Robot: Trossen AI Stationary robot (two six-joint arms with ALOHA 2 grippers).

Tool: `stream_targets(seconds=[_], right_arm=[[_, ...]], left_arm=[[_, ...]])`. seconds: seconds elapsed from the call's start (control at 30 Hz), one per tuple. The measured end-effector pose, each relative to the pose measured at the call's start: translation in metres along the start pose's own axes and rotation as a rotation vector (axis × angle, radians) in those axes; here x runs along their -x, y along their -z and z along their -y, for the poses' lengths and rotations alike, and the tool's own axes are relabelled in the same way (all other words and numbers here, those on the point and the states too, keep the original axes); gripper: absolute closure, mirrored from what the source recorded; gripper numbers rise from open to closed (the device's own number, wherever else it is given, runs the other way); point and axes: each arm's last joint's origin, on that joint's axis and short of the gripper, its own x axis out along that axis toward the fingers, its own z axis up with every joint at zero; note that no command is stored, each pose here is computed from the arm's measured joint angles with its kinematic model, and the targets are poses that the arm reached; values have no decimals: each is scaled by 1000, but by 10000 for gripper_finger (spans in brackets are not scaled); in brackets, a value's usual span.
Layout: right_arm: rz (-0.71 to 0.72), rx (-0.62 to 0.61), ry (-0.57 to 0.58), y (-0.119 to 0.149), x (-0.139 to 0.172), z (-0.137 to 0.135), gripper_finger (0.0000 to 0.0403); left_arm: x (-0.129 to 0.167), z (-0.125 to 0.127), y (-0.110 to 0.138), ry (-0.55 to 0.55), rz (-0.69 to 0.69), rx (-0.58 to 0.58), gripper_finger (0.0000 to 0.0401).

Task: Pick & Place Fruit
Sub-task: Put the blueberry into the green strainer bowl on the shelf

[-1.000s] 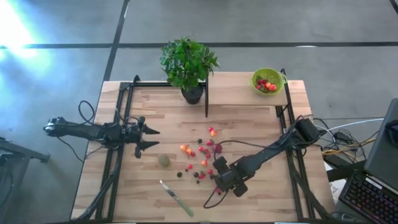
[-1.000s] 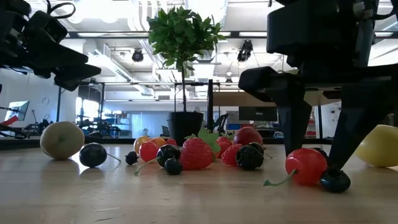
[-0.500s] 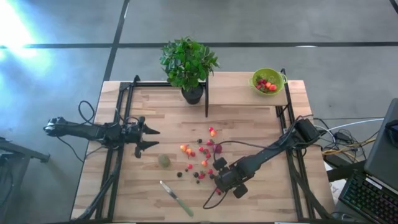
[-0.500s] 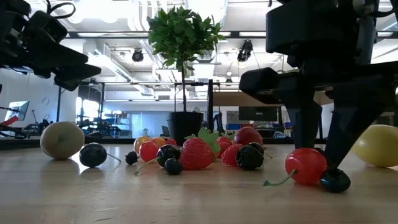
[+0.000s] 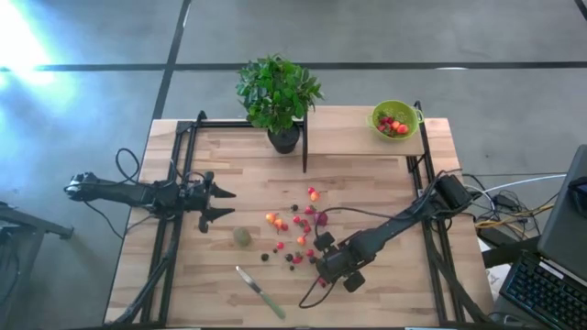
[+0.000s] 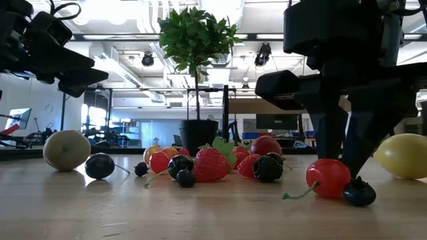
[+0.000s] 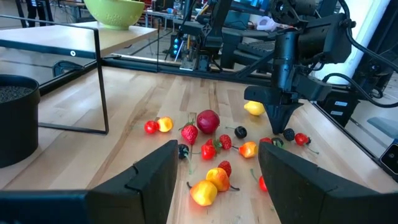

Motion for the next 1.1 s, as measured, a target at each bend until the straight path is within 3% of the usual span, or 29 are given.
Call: stream_targets(seconds=[0.33,0.63,0.9,1.1], right_arm=[[-45,-1,-1,4,7,1,362],[21,-35,26,4,56,14,385],[123,-193,57,11,95,33,395],[56,-287,51,18,88,37,383]], left_arm=[[0,0,0,0,0,0,172],[0,0,0,0,-1,0,172],[0,0,0,0,-1,0,172],[0,0,0,-1,-1,0,172]])
